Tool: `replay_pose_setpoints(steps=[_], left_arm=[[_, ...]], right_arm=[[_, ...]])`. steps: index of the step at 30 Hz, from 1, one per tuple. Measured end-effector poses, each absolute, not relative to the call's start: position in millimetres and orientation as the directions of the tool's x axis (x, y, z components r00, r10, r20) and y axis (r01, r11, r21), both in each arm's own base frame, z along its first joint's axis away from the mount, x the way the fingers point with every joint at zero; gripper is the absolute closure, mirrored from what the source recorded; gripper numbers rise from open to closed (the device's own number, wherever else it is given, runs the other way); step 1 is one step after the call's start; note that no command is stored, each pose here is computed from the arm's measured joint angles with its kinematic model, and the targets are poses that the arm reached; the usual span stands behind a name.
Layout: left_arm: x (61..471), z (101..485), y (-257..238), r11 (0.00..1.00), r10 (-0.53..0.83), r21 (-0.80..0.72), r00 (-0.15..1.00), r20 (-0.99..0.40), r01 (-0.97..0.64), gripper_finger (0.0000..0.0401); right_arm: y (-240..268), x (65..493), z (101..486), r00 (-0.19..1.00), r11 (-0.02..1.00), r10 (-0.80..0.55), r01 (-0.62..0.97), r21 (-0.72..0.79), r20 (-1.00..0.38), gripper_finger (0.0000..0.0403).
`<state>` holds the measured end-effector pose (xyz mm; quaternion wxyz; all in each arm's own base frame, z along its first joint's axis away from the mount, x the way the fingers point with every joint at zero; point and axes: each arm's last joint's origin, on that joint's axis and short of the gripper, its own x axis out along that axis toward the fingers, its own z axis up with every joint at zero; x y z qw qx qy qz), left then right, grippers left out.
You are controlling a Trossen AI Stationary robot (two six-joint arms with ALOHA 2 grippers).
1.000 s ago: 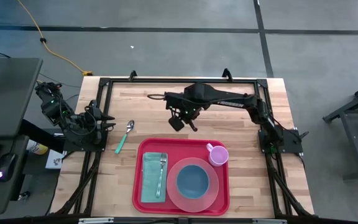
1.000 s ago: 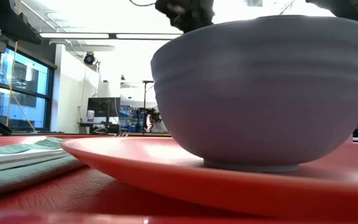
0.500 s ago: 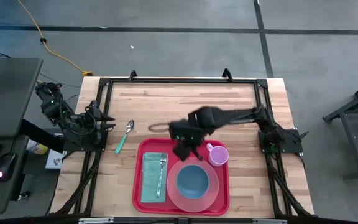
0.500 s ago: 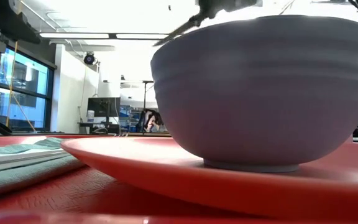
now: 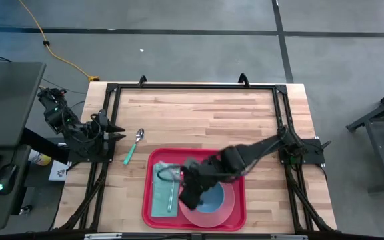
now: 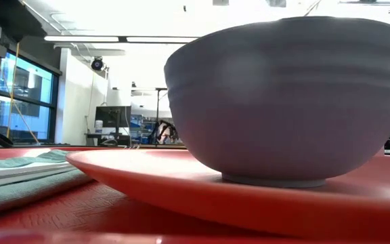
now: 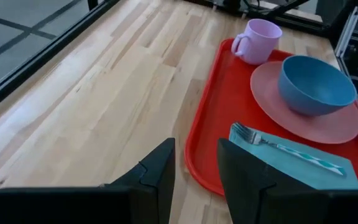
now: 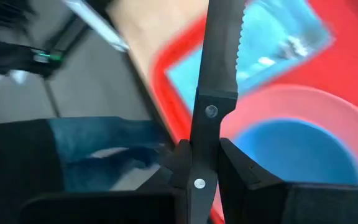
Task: Set up tray
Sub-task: Put the black knife on the blue napkin to the left of the blue patterned fork
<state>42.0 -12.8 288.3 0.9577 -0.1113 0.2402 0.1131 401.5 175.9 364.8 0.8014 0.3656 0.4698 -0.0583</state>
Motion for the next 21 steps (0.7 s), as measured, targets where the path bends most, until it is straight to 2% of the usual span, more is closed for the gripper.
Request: replay_pose_setpoints(steps=[10,15,21], left_arm=[[42.7,289.2,-13.7,0.948,0.154,-0.174,0.864,-0.479,-0.266,0.0251],[42.3,288.2,-15.2,0.962,0.101,-0.169,0.854,-0.511,-0.215,0.0251],[42.0,287.5,-16.6,0.976,0.052,-0.150,0.842,-0.537,-0.156,0.0251]], right_arm=[[231.6,390.0,380.5,0.763,0.692,0.185,0.346,0.633,-0.619,0.0376],[251.8,390.1,387.5,0.862,0.653,0.134,0.295,0.698,-0.489,0.0376],[272.2,420.9,355.0,0.894,0.599,0.163,0.247,0.762,-0.418,0.0376]])
